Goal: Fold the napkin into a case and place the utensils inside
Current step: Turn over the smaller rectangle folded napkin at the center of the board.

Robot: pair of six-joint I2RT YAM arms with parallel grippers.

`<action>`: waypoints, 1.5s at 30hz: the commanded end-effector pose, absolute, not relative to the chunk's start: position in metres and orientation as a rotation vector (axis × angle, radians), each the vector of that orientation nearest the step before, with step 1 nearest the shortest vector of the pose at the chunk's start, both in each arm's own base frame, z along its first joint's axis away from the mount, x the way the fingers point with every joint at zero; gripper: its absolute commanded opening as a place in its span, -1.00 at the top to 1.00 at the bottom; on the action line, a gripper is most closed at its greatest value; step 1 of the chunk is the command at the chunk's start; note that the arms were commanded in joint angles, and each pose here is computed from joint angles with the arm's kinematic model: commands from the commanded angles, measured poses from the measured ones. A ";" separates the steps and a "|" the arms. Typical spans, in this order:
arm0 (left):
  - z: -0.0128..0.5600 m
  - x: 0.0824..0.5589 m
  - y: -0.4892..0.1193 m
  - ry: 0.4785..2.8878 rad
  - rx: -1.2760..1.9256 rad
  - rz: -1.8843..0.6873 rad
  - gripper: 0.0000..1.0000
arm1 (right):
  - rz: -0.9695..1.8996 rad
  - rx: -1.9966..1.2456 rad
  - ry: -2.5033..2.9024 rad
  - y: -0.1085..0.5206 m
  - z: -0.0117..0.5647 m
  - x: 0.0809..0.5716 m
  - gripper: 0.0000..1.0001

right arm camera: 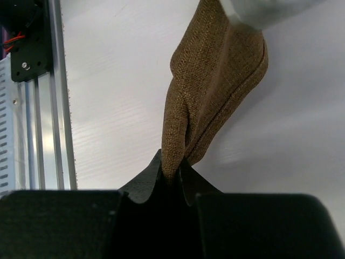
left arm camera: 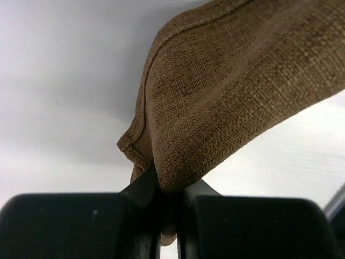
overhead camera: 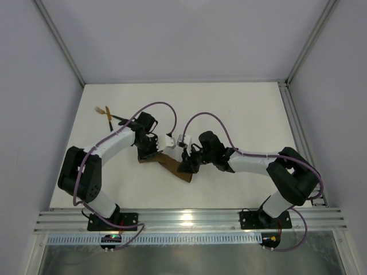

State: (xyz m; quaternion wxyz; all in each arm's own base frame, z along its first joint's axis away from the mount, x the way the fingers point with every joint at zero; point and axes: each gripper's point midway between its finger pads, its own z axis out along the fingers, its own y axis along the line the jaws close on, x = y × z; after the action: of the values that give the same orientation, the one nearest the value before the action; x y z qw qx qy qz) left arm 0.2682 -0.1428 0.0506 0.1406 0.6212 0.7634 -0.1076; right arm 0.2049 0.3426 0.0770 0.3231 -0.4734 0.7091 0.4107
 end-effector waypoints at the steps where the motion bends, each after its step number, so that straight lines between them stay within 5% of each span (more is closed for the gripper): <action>1: 0.082 0.240 -0.141 2.172 1.879 -0.431 1.00 | 1.199 -1.223 1.822 0.352 0.101 0.196 0.94; 12: 0.064 0.177 -0.123 2.292 2.207 -0.856 0.96 | 1.452 -1.278 2.064 0.330 0.082 0.168 0.94; 16: 0.046 0.198 -0.133 2.329 2.116 -0.871 0.29 | 1.431 -1.094 2.250 0.317 0.056 0.195 0.91; 19: 0.042 0.222 -0.142 2.334 2.009 -0.851 0.03 | 1.438 -1.063 2.337 0.315 0.038 0.201 0.90; 25: 0.032 0.261 -0.149 2.389 1.816 -0.753 -0.06 | 1.393 -1.026 2.412 0.309 0.017 0.213 0.83; 30: 0.032 0.277 -0.151 2.404 1.701 -0.701 -0.10 | 1.250 -1.045 2.432 0.302 0.014 0.229 0.51; 34: 0.022 0.286 -0.151 2.464 1.610 -0.648 0.02 | 1.176 -1.079 2.454 0.301 0.012 0.241 0.46; 36: 0.013 0.296 -0.145 2.518 1.514 -0.567 0.35 | 1.143 -1.066 2.461 0.301 0.010 0.256 0.55; 45: 0.020 0.347 -0.142 2.531 1.081 -0.419 0.98 | 0.883 -0.825 2.566 0.288 0.018 0.343 0.81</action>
State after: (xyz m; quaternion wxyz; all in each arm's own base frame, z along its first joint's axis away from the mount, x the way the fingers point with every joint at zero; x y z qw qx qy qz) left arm 0.2997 -0.1442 0.0187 0.0922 0.4324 0.8744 -0.2000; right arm 0.3065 0.3020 0.0203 0.1299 -0.3166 0.8613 0.3756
